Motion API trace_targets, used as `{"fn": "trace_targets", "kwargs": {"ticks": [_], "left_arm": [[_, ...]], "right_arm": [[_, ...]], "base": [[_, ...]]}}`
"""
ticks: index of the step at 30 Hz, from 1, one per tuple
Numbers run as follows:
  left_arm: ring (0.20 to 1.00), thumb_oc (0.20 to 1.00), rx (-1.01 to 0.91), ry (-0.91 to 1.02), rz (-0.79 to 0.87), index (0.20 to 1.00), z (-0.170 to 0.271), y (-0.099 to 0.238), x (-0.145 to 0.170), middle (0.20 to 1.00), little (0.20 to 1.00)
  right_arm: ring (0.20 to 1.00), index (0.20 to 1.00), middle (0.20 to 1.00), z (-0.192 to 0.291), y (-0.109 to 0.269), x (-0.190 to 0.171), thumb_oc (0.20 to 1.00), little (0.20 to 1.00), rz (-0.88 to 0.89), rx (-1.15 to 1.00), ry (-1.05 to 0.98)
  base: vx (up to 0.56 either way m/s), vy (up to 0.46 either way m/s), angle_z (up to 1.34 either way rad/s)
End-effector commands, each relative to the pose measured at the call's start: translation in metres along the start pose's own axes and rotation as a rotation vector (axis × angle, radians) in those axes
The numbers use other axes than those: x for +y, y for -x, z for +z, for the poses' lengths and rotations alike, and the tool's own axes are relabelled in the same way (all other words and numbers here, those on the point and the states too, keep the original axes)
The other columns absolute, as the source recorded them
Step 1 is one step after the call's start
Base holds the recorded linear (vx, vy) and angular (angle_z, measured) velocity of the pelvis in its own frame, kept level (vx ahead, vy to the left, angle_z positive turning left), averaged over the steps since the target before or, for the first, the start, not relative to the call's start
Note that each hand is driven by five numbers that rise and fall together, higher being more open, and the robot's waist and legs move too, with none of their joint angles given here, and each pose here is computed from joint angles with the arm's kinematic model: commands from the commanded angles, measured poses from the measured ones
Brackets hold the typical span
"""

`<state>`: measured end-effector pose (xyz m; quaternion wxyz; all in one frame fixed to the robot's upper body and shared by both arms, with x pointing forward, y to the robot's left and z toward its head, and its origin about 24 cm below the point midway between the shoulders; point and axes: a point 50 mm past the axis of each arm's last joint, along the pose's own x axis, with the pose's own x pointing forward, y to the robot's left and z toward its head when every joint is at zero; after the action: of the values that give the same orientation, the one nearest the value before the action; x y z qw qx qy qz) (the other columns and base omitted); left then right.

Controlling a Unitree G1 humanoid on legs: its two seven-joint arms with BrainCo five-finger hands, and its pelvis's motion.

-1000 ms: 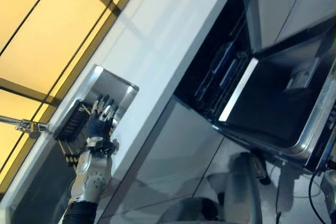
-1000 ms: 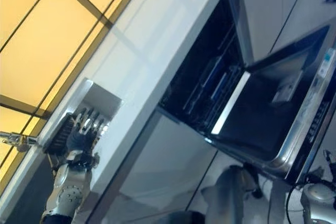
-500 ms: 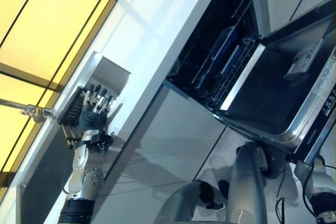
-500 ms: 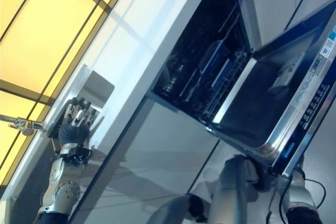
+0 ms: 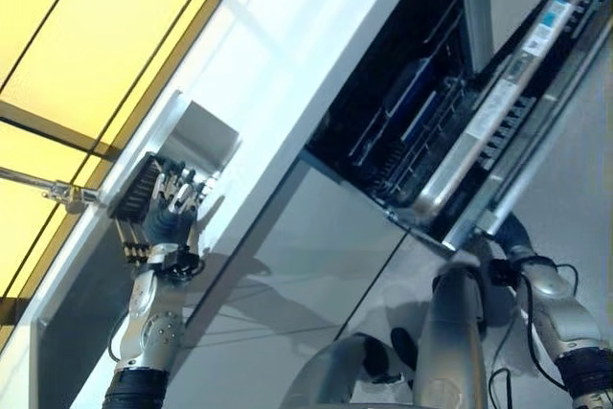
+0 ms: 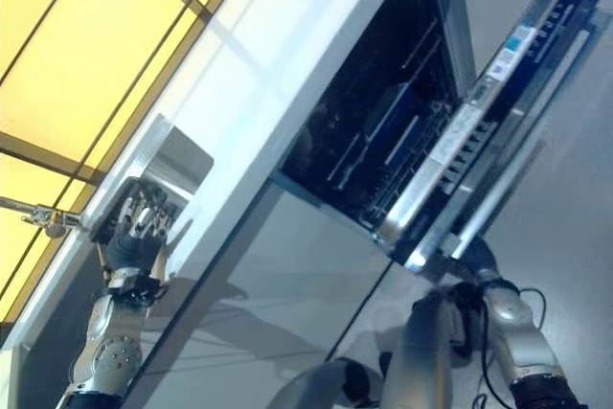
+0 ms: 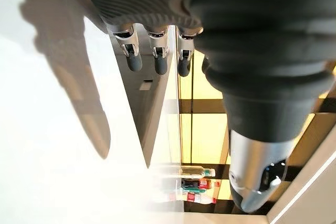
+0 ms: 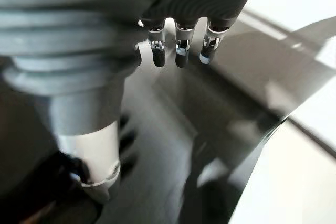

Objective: Pick up plates and place into dishwasher.

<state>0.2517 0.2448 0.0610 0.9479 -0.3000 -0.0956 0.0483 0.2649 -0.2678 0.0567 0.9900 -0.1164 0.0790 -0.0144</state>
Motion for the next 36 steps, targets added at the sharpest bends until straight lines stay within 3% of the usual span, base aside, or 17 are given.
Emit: {"fn": "trace_targets", "kwargs": {"ticks": [1,11,24,29,36], "left_arm": [[1.000,1.000,-0.117,-0.010,0.011,1.000,0.035,-0.001,0.014,1.000,1.000],[1.000,1.000,-0.128,-0.102,0.043,1.000,0.045,0.001,0.026,1.000,1.000],[1.000,1.000,-0.096,-0.232,-0.003,1.000,0.058,0.002,0.035,1.000,1.000],[1.000,1.000,-0.114,-0.242,-0.004,1.000,0.059,0.008,0.041,1.000,1.000],[1.000,1.000,-0.154,-0.259,0.029,1.000,0.070,0.026,0.053,1.000,1.000]], "right_arm": [[1.000,1.000,1.000,0.102,-0.014,0.053,1.000,1.000,0.256,-0.461,-0.006],[1.000,1.000,1.000,0.074,0.001,0.055,1.000,1.000,0.304,-0.410,-0.020],[1.000,1.000,1.000,0.045,0.009,0.041,1.000,1.000,0.221,-0.331,-0.127],[1.000,1.000,1.000,0.009,0.018,0.024,1.000,1.000,0.041,-0.168,-0.184],[1.000,1.000,1.000,-0.074,0.058,-0.011,1.000,1.000,-0.345,0.251,-0.301]], "base": [[-0.02,-0.030,0.15],[0.03,-0.101,0.29],[0.00,-0.136,0.12],[-0.05,-0.023,-0.01],[-0.05,0.010,-0.08]]}}
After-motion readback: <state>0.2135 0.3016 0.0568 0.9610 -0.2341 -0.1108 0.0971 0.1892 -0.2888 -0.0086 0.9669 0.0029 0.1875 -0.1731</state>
